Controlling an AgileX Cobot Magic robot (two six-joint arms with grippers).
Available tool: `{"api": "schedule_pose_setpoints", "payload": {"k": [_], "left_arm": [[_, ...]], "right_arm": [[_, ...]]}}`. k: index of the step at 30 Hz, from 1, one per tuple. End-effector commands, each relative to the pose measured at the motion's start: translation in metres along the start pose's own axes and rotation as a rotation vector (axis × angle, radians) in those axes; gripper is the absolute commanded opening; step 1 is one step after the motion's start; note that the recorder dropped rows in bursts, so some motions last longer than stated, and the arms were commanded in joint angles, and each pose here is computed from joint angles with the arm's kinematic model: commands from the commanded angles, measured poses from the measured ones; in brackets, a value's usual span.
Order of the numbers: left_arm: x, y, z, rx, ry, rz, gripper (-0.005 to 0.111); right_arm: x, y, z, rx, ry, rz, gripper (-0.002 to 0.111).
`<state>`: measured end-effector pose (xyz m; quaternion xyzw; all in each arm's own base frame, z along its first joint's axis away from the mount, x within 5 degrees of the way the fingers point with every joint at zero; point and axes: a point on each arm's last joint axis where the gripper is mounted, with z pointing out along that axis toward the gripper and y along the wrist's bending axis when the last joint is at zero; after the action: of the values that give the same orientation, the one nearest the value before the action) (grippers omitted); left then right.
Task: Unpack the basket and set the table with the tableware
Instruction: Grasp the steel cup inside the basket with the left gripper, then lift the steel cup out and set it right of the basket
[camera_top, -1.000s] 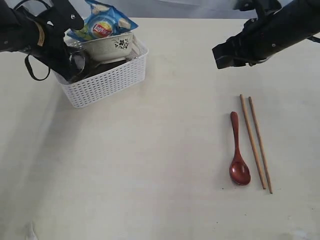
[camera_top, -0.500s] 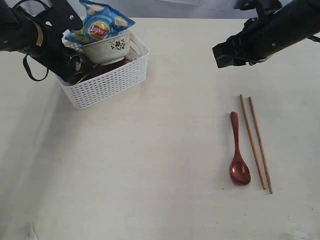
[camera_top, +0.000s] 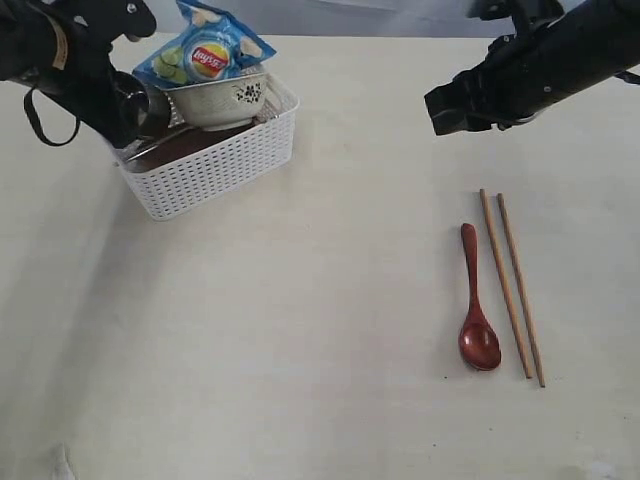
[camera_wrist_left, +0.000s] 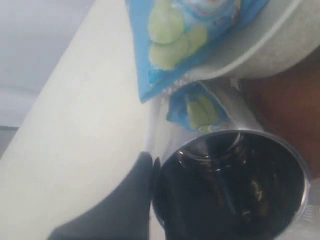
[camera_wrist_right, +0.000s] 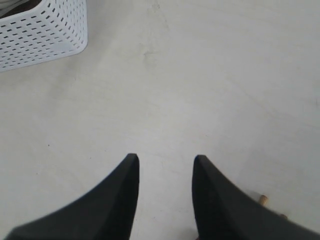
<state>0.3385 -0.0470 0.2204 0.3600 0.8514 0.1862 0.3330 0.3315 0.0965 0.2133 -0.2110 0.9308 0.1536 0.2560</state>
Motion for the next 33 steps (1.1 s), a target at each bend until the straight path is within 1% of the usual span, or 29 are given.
{"api": "schedule_pose_setpoints", "payload": {"k": [1, 5, 9, 12, 14, 16, 18, 20, 21, 23, 24, 26, 29, 33], "left_arm": [[-0.003, 0.003, -0.012, -0.016, -0.030, -0.009, 0.000], [-0.004, 0.009, -0.024, -0.041, -0.039, -0.019, 0.000], [-0.006, 0.015, -0.045, -0.073, -0.051, -0.031, 0.000], [-0.011, 0.008, -0.063, -0.070, -0.045, -0.027, 0.000], [-0.021, -0.003, -0.075, -0.046, -0.063, 0.001, 0.000], [-0.031, -0.018, -0.087, 0.005, -0.063, 0.020, 0.000], [-0.044, -0.032, -0.100, 0.076, -0.042, 0.022, 0.000], [-0.054, -0.044, -0.108, 0.165, -0.015, -0.001, 0.000], [-0.062, -0.052, -0.112, 0.232, 0.003, -0.014, 0.000], [-0.069, -0.060, -0.116, 0.328, 0.066, -0.014, 0.000], [-0.072, -0.065, -0.114, 0.392, 0.119, -0.001, 0.000], [-0.077, -0.069, -0.108, 0.440, 0.175, -0.007, 0.000], [-0.082, -0.079, -0.088, 0.472, 0.235, -0.006, 0.000], [-0.082, -0.097, -0.054, 0.516, 0.331, 0.008, 0.000]], "right_arm": [[-0.001, 0.000, -0.003, 0.006, -0.012, -0.011, 0.035], [-0.001, 0.000, -0.003, 0.006, -0.012, -0.011, 0.035], [-0.001, 0.000, -0.003, 0.006, -0.012, -0.011, 0.035], [-0.001, 0.000, -0.003, 0.006, -0.012, -0.011, 0.035], [-0.001, -0.001, -0.003, 0.010, -0.008, -0.019, 0.035], [-0.001, -0.001, -0.003, 0.012, -0.007, -0.023, 0.031], [-0.001, 0.000, -0.005, 0.008, -0.004, -0.026, 0.025], [0.000, 0.000, -0.007, 0.007, -0.002, -0.033, 0.018], [-0.001, 0.000, -0.008, 0.013, -0.002, -0.036, 0.016], [0.000, 0.001, -0.012, 0.020, 0.007, -0.042, 0.015], [0.000, 0.001, -0.015, 0.026, 0.012, -0.047, 0.015], [0.002, 0.002, -0.019, 0.039, 0.024, -0.051, 0.015], [0.004, 0.001, -0.024, 0.057, 0.042, -0.032, 0.014], [0.008, 0.003, -0.026, 0.062, 0.039, -0.028, 0.014]]}}
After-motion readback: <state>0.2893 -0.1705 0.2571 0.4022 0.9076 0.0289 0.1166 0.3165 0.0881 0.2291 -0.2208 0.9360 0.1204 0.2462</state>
